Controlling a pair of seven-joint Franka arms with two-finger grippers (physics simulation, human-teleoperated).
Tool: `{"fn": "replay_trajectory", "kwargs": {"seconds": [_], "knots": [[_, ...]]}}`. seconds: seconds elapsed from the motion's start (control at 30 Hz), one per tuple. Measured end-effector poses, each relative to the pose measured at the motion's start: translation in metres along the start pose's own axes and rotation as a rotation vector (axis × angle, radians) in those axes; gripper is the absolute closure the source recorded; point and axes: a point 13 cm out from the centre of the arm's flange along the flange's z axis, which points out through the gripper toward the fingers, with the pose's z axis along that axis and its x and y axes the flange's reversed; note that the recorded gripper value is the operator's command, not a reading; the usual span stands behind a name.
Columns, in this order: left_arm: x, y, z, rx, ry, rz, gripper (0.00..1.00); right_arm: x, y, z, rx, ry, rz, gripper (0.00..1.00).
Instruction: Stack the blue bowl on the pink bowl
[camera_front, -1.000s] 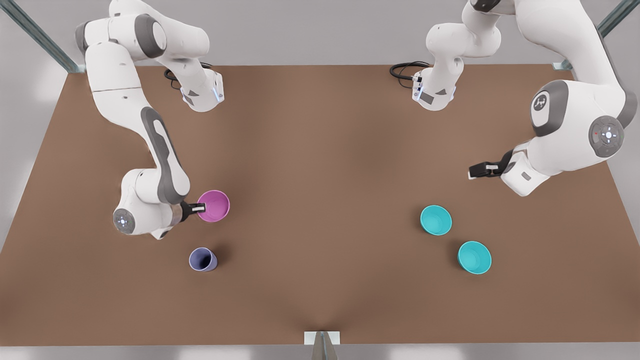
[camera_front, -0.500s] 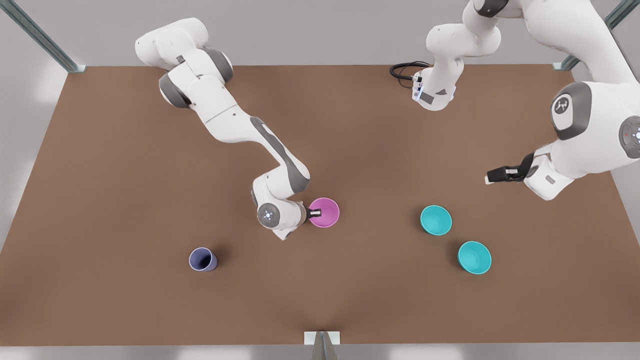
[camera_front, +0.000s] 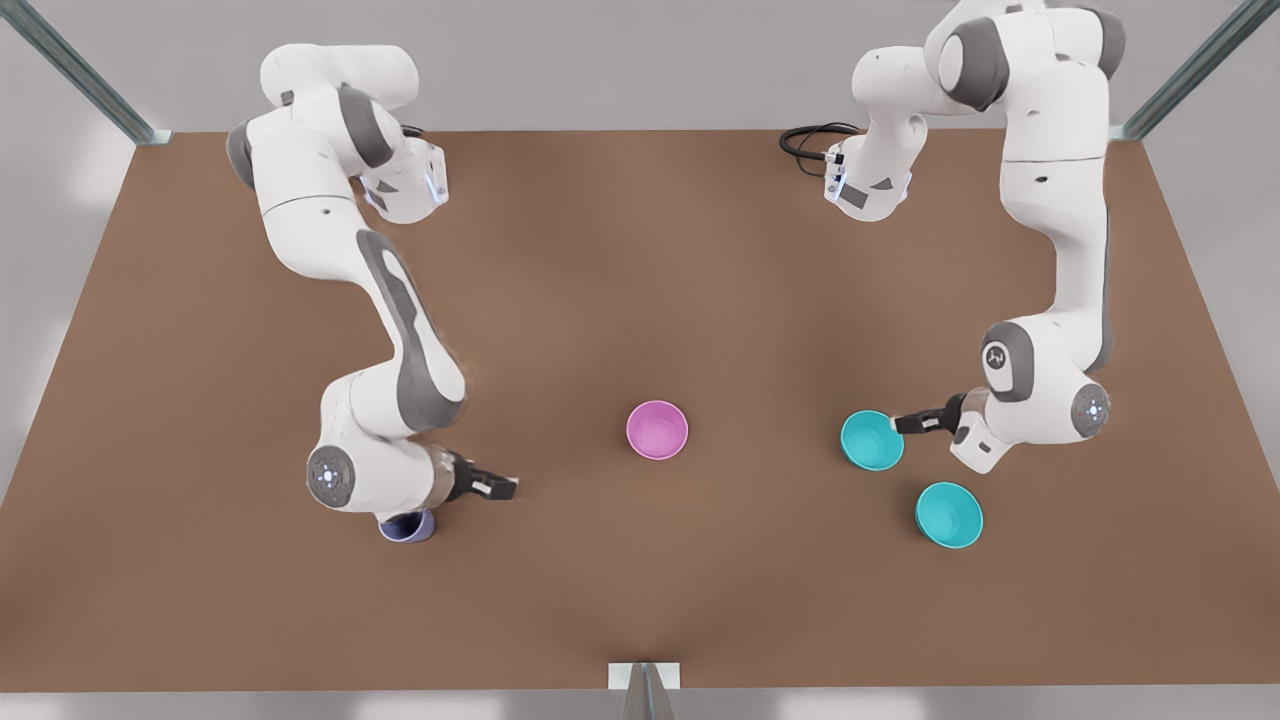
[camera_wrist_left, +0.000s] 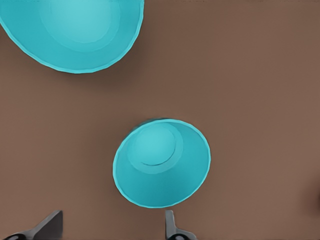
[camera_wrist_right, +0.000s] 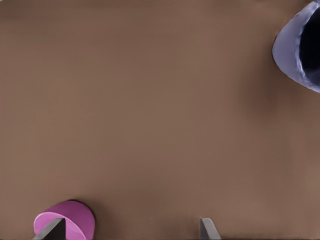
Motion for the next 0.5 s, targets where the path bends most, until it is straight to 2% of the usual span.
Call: {"fn": "replay_trajectory", "kwargs": {"seconds": [0.1,0.2,0.27,0.3,0.33,0.37,0.43,0.5], "knots": [[-0.013,0.014,0.025,-0.001,-0.018,0.007,0.00,0.012,-0.058,-0.121,0.101,-0.077,-0.029,0.00],[-0.020,0.019,0.044,-0.011,-0.026,0.033,0.00,0.075,-0.069,-0.224,0.166,-0.152,-0.107,0.00],[-0.023,0.018,0.053,-0.016,-0.029,0.055,0.00,0.119,-0.089,-0.262,0.205,-0.165,-0.129,0.00],[-0.023,0.015,0.056,-0.019,-0.031,0.068,0.08,0.140,-0.101,-0.276,0.220,-0.169,-0.136,0.00],[-0.024,0.014,0.057,-0.021,-0.034,0.080,0.38,0.154,-0.109,-0.282,0.234,-0.165,-0.144,0.00],[-0.025,0.012,0.058,-0.016,-0.038,0.085,0.56,0.163,-0.115,-0.284,0.245,-0.156,-0.151,0.00],[-0.026,0.006,0.062,0.006,-0.042,0.086,0.79,0.172,-0.124,-0.283,0.264,-0.135,-0.166,0.00],[-0.027,0.003,0.063,0.019,-0.047,0.089,0.79,0.175,-0.130,-0.283,0.282,-0.124,-0.177,0.00]]}}
